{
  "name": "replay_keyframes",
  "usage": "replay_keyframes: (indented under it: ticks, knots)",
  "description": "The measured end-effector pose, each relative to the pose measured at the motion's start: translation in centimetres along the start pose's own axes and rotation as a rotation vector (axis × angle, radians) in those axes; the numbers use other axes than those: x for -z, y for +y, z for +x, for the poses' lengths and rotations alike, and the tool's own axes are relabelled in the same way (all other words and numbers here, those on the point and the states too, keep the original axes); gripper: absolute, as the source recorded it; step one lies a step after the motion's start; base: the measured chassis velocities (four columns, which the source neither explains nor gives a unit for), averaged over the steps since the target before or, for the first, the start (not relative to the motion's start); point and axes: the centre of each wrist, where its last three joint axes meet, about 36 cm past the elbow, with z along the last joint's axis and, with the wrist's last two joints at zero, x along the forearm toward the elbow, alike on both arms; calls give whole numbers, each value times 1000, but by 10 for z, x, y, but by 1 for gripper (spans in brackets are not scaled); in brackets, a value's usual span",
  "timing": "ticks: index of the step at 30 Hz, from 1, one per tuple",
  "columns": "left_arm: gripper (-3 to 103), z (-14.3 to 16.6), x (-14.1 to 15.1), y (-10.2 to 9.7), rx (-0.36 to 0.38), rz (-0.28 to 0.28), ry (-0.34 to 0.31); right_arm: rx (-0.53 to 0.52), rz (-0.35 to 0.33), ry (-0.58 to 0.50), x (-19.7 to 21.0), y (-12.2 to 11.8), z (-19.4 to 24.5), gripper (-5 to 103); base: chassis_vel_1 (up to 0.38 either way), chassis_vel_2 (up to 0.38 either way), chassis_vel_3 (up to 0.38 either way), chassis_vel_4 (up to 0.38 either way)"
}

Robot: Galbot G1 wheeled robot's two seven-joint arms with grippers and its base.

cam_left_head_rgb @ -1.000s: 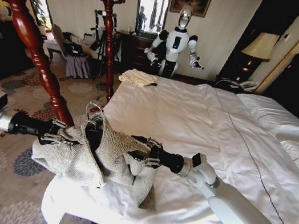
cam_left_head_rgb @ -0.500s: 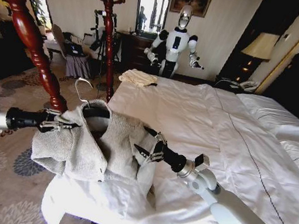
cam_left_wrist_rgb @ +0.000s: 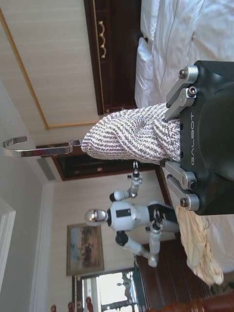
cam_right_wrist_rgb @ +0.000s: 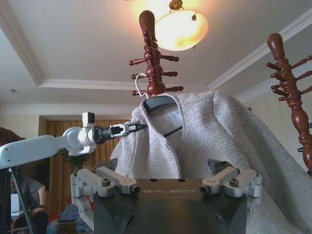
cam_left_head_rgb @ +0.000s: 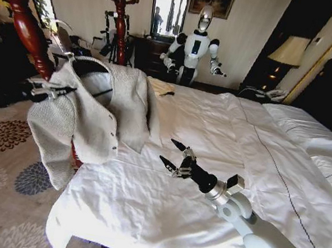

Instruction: Pick up the clothes from the bed and hang them on the clothes hanger.

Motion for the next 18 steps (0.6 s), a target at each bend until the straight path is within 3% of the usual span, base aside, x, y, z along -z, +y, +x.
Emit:
replay_keyframes:
  ticks: [6,18]
  knots:
    - [20,3,33,16,155,-5,-15,16,38,24,7,4,12,100,0,0,0,0]
    - [20,12,76,40,296,-21,-12,29,65,46,11,10,24,100,0,0,0,0]
